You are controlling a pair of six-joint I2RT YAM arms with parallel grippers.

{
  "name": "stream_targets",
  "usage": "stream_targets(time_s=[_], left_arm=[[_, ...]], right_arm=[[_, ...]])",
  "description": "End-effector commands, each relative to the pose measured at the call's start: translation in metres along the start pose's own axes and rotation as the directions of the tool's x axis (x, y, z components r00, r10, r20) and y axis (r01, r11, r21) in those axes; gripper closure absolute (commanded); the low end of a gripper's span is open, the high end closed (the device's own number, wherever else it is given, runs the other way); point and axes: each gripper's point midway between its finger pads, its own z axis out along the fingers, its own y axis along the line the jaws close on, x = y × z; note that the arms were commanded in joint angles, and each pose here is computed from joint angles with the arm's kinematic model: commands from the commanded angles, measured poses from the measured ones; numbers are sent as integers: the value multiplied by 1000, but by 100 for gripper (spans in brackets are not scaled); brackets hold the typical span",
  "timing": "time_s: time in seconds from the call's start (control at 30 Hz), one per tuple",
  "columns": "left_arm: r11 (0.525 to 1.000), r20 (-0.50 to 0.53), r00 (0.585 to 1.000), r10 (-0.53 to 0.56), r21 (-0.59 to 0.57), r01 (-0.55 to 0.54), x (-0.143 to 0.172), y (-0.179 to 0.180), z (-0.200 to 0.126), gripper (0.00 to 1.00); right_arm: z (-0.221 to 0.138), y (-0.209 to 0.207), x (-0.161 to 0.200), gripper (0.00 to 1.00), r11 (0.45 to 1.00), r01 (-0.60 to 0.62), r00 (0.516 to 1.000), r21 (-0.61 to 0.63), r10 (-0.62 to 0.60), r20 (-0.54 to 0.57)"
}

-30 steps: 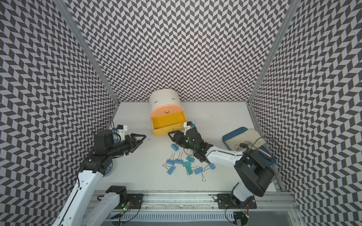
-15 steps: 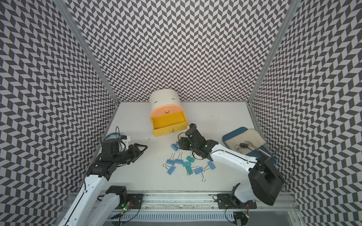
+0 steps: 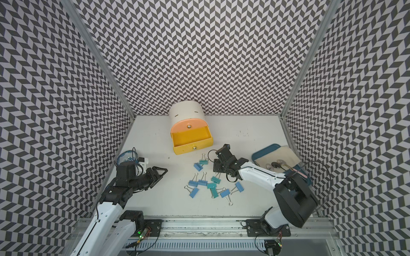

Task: Put the binder clips in the drawer according to color
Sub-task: Move the binder clip to the center of the board.

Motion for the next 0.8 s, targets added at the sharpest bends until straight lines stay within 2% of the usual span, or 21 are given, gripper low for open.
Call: stream_targets(time_s=[0.0,0.2,0.4,0.6,0.77], left_arm=[[999,24,999,38,25,-38,-7,-15,-7,41],[999,22,999,46,27,-46,-9,-19,-8,40],[999,-2,999,44,15,-44,-8,-13,-1,40],[998,9,999,46,32,-46,-13,-17,2,40],[998,12,999,52,43,-52,-19,-23,4,40]], right_arm=[[5,5,-20,26,1000,3,998,-3,-3,60],[16,5,-23,26,1000,9,999,20,-10,49],[18,-2,-10,27,999,16,1000,35,-16,12],[-4,-9,15,29,999,38,998,-6,-39,-50],[-20,-13,43,29,992,110,983,-55,-117,-143]])
